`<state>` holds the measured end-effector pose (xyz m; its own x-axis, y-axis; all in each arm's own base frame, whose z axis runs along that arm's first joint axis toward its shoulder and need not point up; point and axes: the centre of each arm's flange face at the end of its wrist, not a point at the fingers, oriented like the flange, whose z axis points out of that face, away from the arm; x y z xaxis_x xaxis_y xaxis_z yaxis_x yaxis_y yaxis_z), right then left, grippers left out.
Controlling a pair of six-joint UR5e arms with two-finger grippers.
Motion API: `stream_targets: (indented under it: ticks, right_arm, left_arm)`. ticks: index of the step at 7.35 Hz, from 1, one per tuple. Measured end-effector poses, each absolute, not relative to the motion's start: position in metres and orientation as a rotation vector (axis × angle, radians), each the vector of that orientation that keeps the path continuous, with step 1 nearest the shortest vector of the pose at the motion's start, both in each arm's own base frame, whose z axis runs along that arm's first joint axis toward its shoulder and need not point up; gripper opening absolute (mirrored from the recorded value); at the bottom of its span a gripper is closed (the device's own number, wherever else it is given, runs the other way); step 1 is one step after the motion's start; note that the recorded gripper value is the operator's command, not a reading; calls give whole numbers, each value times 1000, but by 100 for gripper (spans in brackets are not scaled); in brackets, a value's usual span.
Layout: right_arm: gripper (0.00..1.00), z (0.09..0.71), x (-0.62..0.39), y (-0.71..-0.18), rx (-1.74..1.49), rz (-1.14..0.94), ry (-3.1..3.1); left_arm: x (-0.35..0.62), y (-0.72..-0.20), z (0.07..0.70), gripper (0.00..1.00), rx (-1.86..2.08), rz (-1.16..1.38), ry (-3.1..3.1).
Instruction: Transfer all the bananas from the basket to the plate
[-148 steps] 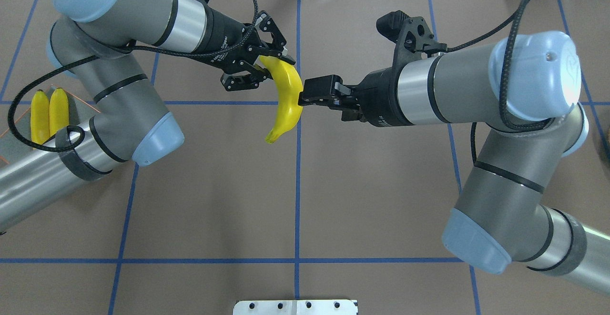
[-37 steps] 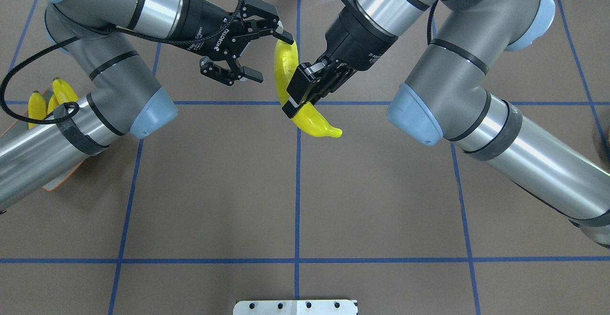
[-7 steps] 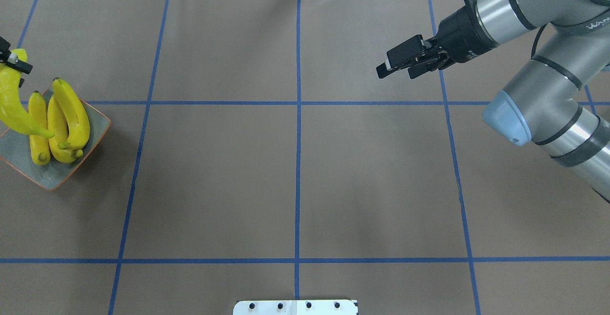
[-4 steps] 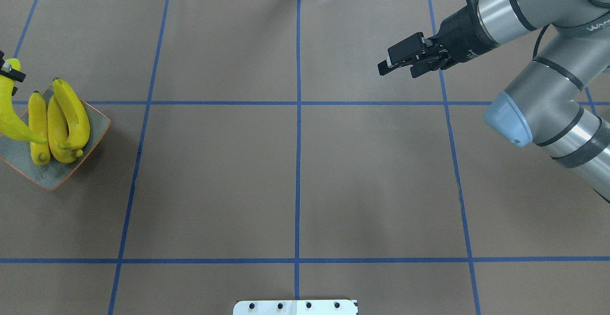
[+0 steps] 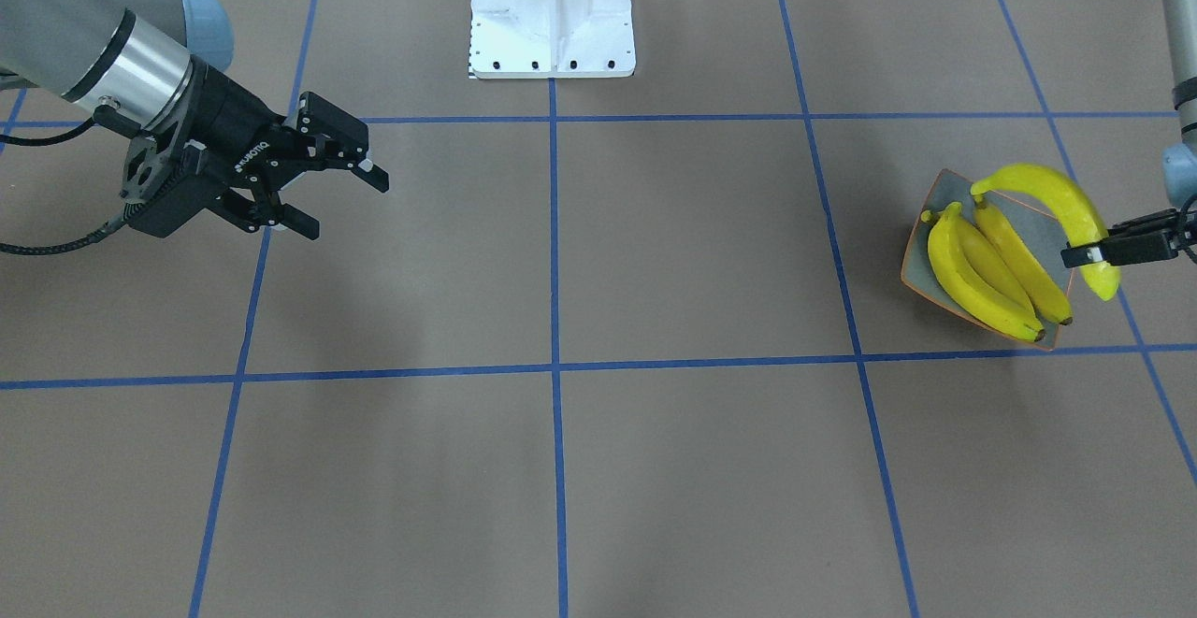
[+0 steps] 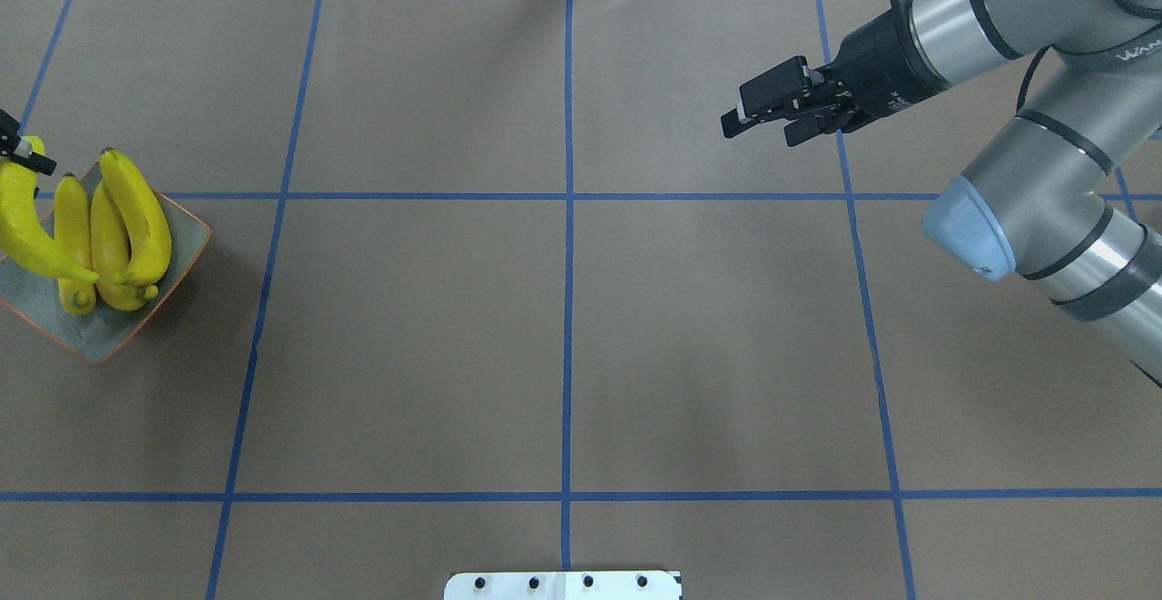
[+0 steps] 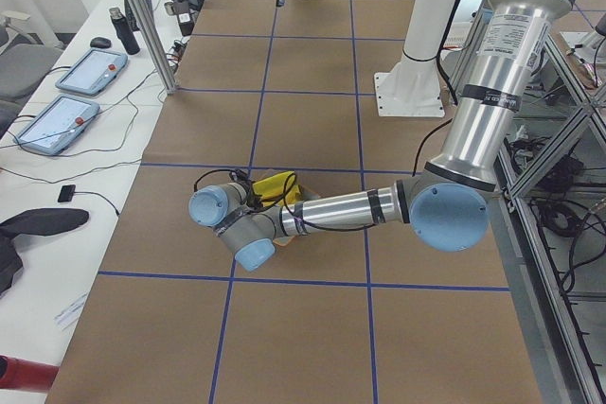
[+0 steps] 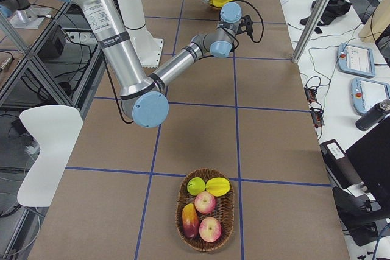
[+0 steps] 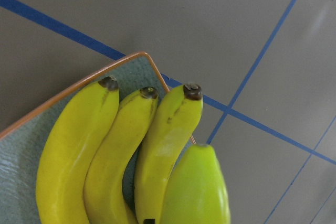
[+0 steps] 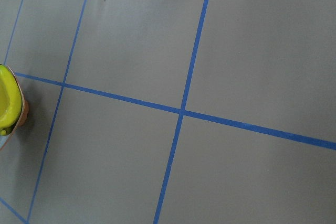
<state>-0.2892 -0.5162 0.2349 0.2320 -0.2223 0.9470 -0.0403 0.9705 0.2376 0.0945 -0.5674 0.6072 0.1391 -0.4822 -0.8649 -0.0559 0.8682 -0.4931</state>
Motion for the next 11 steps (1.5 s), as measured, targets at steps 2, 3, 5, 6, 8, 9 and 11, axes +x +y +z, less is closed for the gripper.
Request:
stream_targets:
  ticks: [2, 3, 5, 6, 8, 9, 11]
  right_arm:
    - [98, 235, -289, -516, 222, -112, -1335]
    - [98, 235, -289, -516, 219, -107, -1336]
    - [98, 233, -288, -515, 217, -103, -1339]
    - [98, 232, -288, -515, 215, -100, -1340]
    - [98, 232, -288, -515, 214, -98, -1341]
    - [98, 232, -288, -515, 213, -97, -1341]
    - [98, 233, -288, -515, 211, -95, -1339]
  left_arm:
    - [108, -567, 609, 0, -470, -321, 1394]
    - [116, -566, 609, 0, -476, -314, 1387]
    - [132, -565, 612, 0, -478, -307, 1369]
    - [135, -565, 614, 0, -473, -301, 1365]
    - [137, -564, 623, 0, -462, -286, 1362]
    - [137, -564, 625, 0, -460, -282, 1362]
    - [137, -563, 627, 24, -456, -283, 1359]
